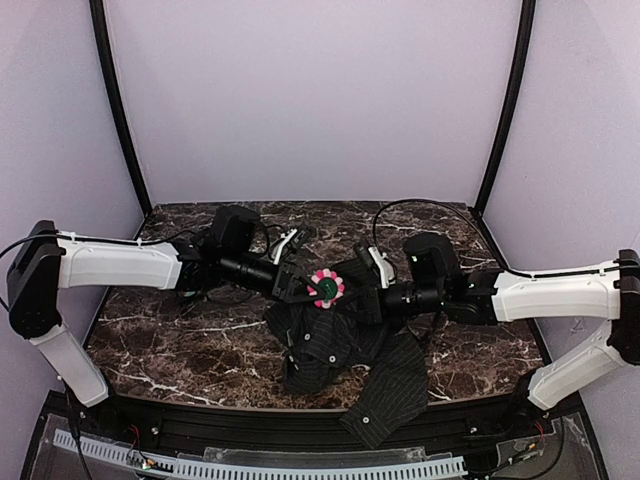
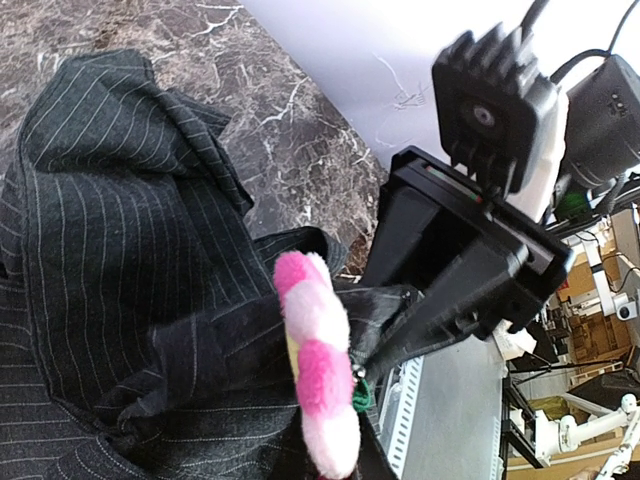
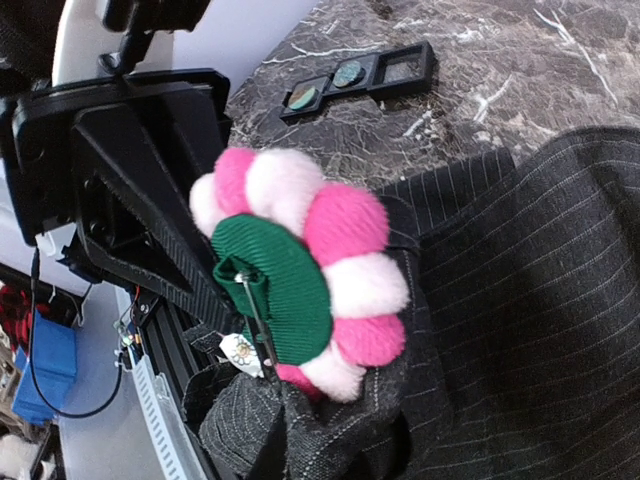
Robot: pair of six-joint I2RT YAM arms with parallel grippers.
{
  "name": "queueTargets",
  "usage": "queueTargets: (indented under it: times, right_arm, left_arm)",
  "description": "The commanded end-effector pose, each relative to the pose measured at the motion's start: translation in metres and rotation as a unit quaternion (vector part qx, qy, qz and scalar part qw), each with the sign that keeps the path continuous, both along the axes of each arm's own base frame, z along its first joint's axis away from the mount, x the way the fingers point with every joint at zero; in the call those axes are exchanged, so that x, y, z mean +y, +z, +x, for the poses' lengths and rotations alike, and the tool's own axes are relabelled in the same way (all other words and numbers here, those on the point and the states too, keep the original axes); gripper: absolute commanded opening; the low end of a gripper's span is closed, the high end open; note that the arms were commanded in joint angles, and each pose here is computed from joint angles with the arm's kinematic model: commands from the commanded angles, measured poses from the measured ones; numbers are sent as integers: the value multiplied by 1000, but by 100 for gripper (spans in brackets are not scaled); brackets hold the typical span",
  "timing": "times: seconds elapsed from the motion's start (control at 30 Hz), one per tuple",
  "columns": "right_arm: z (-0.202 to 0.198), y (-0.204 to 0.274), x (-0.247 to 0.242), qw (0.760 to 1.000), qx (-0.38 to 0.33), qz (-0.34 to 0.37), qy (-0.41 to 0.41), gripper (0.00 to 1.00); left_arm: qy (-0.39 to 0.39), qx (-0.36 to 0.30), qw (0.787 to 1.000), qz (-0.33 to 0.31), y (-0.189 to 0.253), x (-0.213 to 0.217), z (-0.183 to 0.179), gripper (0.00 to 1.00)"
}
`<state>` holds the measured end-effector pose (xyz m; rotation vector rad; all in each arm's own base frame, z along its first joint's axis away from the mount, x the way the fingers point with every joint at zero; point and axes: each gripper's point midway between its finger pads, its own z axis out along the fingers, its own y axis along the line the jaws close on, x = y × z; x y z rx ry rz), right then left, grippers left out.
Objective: Remove the brooch from the garment
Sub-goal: Open the brooch with the crumpled clothing, then pass from the left arm to the right
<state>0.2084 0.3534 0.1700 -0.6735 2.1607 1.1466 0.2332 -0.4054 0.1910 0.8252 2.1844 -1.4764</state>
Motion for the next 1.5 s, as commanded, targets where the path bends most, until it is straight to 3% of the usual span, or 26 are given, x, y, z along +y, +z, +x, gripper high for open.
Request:
queueTargets:
  times: [0.0, 0.27, 0.63, 0.97, 1.33, 1.47]
  right_arm:
    - [5, 0, 2, 1000, -5, 1, -15, 2]
    - [11, 6, 9, 1000, -6, 18, -21, 0]
    - [15, 12, 15, 999, -11, 32, -24, 0]
    - [15, 11, 15, 999, -13, 31, -23, 0]
    - [17, 13, 13, 999, -14, 30, -36, 0]
    - [18, 11, 13, 999, -14, 27, -40, 0]
  left_arm:
    - [10, 12, 1000, 13, -14, 5, 2, 1]
    - [-7, 26, 1000, 13, -20, 2, -5, 1]
    - [-17, 34, 999, 10, -22, -3, -7, 9]
    - [-14, 27, 1000, -6, -14, -7, -4, 36]
    - [27, 13, 1000, 9, -16, 0, 6, 56]
    - [54, 1, 998, 17, -13, 7, 13, 56]
